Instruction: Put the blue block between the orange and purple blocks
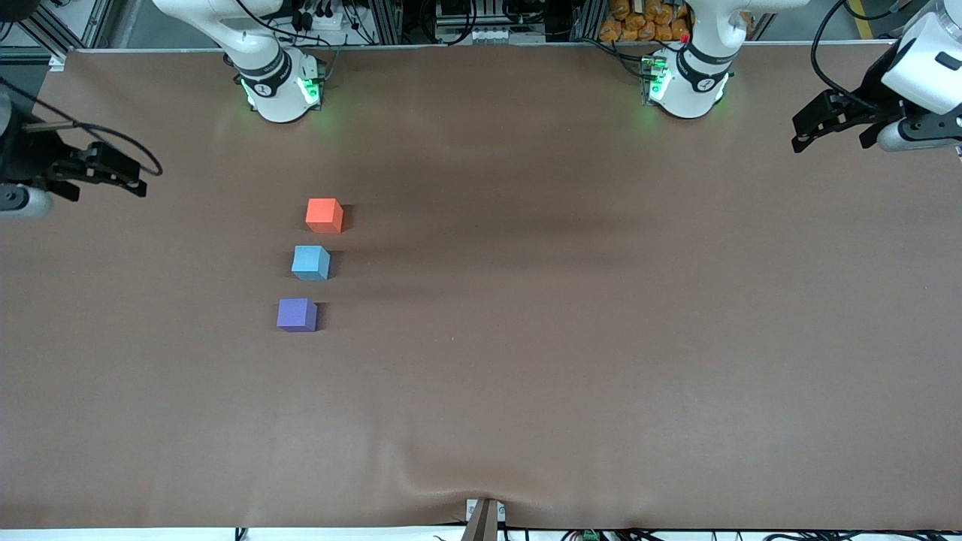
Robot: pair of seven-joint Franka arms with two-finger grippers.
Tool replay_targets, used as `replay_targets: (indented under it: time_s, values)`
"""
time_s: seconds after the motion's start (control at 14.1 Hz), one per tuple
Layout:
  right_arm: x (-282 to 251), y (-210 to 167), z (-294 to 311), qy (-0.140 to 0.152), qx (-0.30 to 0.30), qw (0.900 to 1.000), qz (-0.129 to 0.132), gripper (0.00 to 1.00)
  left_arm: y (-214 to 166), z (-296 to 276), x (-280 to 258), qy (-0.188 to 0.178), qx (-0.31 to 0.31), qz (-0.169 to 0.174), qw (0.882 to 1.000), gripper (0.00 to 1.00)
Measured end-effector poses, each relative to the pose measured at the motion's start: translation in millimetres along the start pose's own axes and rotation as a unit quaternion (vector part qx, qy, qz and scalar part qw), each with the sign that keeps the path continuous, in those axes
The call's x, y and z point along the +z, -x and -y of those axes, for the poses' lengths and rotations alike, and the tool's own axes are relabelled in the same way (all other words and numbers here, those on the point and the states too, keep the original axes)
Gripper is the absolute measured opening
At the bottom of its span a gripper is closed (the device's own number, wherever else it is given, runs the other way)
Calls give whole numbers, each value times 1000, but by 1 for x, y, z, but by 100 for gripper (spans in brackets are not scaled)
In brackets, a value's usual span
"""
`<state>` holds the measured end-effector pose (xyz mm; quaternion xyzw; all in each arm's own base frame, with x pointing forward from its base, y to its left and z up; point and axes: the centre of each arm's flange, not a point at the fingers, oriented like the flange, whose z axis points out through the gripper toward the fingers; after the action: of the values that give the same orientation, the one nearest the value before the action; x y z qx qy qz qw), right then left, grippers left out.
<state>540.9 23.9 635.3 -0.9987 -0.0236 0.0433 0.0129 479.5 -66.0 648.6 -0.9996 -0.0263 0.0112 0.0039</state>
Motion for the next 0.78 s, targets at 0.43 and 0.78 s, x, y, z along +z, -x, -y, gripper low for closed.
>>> replay_targets:
  time_s: [0.43, 0.78]
  values:
    - [-38, 11, -18, 1, -59, 998, -28, 100, 10, -5, -13, 0, 3, -11, 1000, 100]
    - [-34, 12, -19, 0, -62, 998, -17, 100, 6, 27, -25, 8, -25, -17, 1000, 100]
